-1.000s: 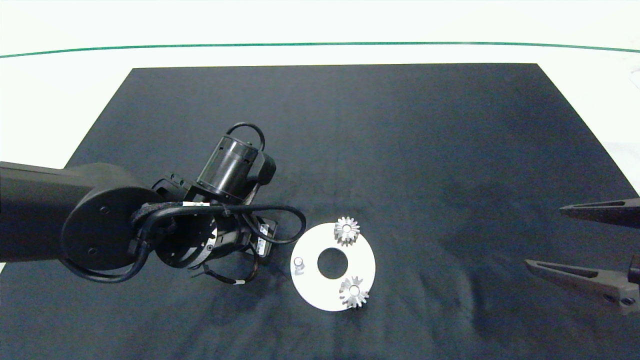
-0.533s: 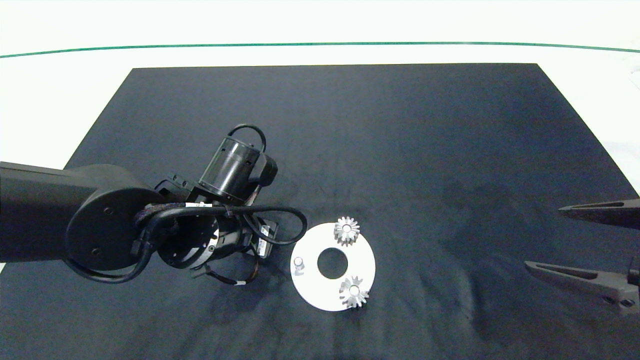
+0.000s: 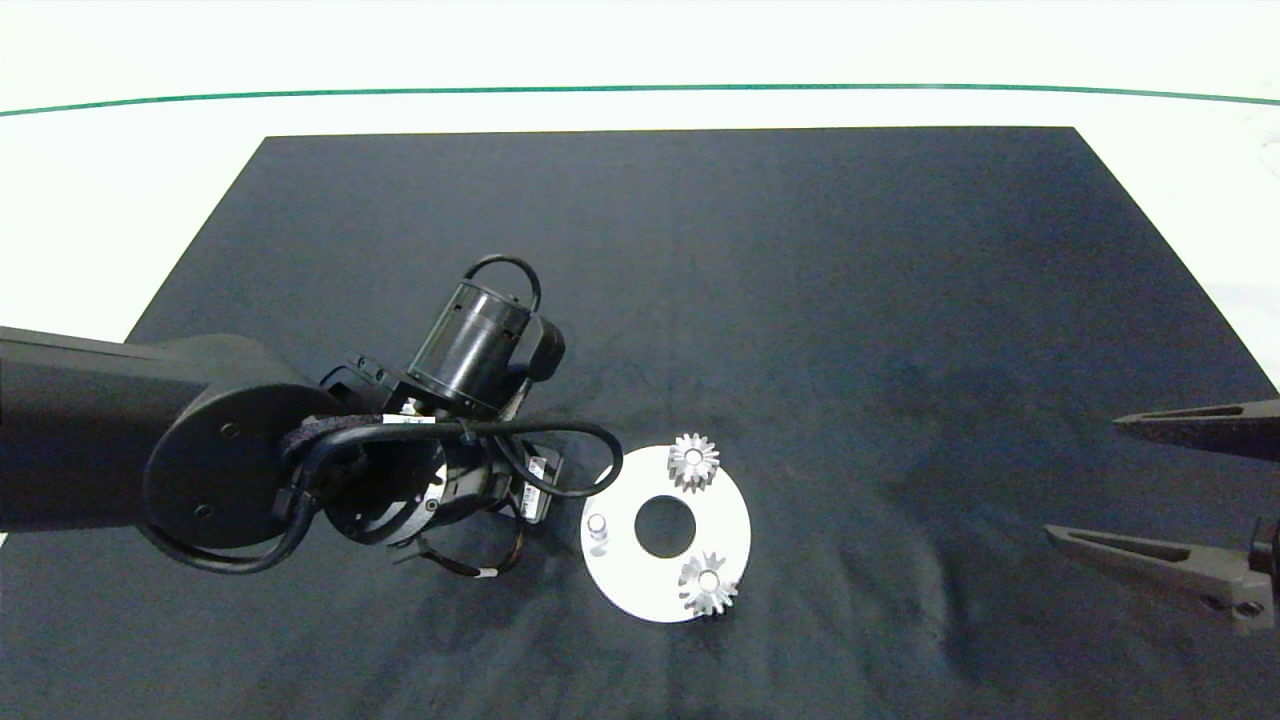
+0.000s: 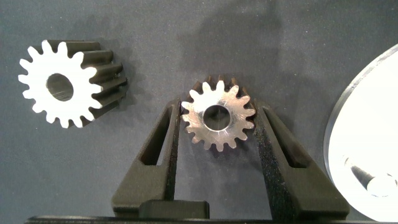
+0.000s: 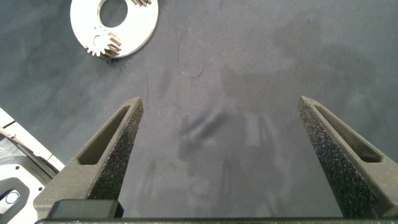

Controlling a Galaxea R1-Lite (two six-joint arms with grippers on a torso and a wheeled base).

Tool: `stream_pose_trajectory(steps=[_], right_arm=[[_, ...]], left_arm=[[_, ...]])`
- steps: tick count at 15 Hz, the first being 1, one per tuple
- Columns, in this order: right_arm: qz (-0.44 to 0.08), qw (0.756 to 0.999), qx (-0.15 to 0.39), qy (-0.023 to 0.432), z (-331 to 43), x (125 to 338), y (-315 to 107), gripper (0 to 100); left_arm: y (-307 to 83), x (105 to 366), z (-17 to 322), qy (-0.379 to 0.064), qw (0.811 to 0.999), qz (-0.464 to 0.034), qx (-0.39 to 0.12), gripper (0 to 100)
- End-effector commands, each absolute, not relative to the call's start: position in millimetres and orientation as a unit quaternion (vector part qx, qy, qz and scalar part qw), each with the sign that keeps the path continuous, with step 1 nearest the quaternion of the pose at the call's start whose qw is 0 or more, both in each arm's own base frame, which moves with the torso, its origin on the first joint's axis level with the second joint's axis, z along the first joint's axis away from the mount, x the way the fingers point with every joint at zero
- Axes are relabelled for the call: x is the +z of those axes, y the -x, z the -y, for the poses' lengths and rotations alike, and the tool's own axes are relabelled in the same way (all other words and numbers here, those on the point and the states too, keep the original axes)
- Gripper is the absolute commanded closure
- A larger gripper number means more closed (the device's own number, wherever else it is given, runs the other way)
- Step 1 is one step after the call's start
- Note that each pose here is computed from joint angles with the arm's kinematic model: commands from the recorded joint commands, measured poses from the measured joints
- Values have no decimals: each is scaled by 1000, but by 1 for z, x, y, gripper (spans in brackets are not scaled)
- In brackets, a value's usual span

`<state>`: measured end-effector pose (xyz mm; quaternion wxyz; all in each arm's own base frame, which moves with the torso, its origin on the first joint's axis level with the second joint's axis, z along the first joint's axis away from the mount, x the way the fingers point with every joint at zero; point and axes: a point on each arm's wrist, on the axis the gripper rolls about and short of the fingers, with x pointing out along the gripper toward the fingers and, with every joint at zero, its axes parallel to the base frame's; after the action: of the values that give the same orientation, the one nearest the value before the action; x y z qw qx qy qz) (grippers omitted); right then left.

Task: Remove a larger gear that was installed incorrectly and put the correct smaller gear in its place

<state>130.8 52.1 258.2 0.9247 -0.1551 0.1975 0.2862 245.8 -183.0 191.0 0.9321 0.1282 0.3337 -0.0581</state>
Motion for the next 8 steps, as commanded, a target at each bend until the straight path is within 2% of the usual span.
stream_pose_trajectory(steps=[1,8], right_arm=[[-200,924,287,156,-53,257,-132,0],[-194,925,287,156,-53,257,-132,0]], left_arm=[[-245,190,185,-125,932,-334,-57,70],[-244,188,187,-124,932,-336,-64,83]])
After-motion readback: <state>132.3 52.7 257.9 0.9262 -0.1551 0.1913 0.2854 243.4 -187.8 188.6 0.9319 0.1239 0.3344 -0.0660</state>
